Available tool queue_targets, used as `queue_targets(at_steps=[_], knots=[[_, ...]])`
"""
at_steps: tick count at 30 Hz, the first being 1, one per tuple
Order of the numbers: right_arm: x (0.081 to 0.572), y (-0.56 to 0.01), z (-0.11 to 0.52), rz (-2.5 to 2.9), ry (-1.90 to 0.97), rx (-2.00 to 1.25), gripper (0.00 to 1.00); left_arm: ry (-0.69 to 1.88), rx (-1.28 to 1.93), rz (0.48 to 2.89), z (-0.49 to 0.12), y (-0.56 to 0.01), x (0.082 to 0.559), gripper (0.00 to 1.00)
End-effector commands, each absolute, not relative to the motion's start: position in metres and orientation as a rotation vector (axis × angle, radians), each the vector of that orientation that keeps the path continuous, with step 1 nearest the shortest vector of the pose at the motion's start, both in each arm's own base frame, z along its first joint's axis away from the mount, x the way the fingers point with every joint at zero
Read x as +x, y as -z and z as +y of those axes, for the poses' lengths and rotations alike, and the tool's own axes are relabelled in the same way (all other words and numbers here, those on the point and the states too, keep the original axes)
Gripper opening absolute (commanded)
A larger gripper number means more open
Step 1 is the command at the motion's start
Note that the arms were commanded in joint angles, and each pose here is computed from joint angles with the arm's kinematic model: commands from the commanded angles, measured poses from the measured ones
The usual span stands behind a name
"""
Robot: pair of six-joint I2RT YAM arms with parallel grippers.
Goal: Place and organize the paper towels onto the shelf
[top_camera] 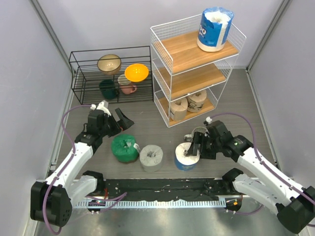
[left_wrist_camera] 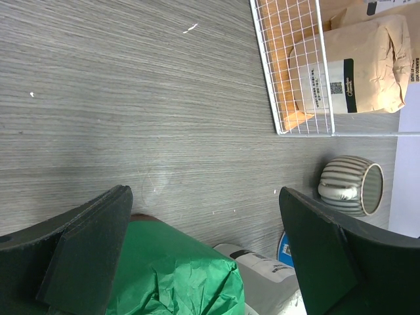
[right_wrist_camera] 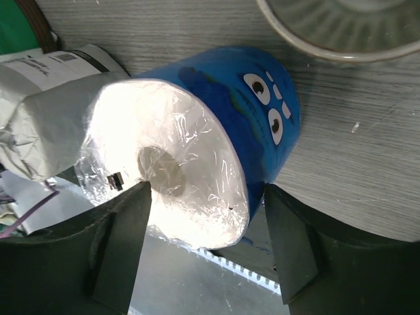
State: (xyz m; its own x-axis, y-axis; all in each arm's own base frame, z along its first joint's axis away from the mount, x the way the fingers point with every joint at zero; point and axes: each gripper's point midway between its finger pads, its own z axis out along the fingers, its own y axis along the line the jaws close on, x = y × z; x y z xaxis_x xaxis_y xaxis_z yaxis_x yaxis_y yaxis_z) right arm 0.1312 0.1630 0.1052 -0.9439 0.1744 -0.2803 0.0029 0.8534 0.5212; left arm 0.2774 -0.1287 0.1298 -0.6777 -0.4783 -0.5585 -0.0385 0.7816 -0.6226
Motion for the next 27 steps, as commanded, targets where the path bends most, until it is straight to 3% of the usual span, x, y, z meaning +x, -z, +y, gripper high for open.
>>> queue_targets(at_steps=[1,9,23,27], knots=[[0.151,-0.104,0.167,2.635,-0.661,0.202,0.72,0.788,-0.349,2.184,-0.133,-0.139,0.28,1.0],[0.158,-0.096,0.153,2.613,-0.509,0.225,0.62,0.787,-0.347,2.184,-0.133,-0.139,0.28,1.0],[0.159,-0.086,0.159,2.624,-0.419,0.141,0.62,0.787,-0.349,2.186,-0.133,-0.138,0.28,1.0],[0.162,-0.095,0.164,2.611,-0.406,0.11,0.5,0.789,-0.348,2.186,-0.134,-0.138,0.28,1.0]])
